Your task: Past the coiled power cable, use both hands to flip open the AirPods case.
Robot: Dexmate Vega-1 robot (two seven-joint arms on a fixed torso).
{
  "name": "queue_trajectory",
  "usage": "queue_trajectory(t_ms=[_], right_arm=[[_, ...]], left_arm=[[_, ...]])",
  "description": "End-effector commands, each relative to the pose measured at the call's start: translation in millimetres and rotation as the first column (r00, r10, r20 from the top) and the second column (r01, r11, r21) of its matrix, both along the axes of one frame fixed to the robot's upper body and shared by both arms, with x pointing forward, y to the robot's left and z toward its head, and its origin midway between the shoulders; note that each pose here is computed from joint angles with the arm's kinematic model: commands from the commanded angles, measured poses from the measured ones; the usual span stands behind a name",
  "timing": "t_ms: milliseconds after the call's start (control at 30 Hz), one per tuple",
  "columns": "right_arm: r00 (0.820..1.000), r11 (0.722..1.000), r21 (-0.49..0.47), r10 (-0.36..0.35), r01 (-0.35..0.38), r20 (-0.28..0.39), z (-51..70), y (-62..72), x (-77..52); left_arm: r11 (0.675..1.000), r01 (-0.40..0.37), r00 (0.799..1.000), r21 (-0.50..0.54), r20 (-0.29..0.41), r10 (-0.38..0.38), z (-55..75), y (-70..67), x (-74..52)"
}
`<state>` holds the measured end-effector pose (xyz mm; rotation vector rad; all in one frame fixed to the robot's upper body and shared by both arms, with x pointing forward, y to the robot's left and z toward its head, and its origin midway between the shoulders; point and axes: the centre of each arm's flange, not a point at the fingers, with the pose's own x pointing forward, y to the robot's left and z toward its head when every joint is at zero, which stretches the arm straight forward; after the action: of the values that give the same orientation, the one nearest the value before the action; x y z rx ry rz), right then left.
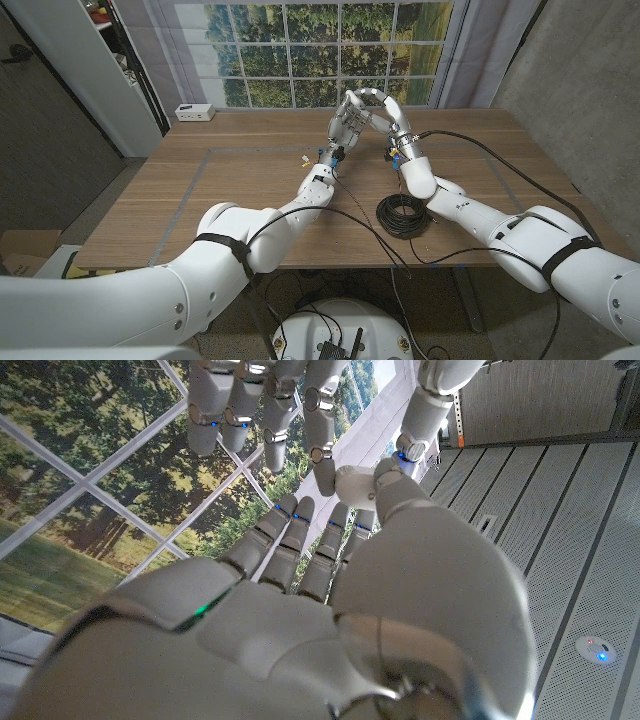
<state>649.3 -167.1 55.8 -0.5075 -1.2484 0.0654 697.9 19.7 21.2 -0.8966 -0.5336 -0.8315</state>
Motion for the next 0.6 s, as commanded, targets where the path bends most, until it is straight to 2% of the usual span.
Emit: queue_trajectory(t_ms=[33, 300, 600], right_arm=[[0.999, 0.999, 0.032, 0.029, -0.028, -0.025, 9.8, -6.8, -4.3], [0.999, 0.999, 0.037, 0.031, -0.030, -0.040, 23.7, -16.2, -8.4], [0.996, 1.000, -0.001, 0.027, -0.027, -0.084, 35.3, -19.6, -12.4]], left_arm=[[0.998, -0.049, 0.999, 0.047, 0.018, 0.049, -2.3, 9.7, -3.0], [0.981, -0.129, 0.989, 0.145, 0.093, 0.116, 1.8, 21.8, -5.9], [0.944, -0.229, 0.962, 0.237, 0.206, 0.181, 14.8, 36.8, -10.4]])
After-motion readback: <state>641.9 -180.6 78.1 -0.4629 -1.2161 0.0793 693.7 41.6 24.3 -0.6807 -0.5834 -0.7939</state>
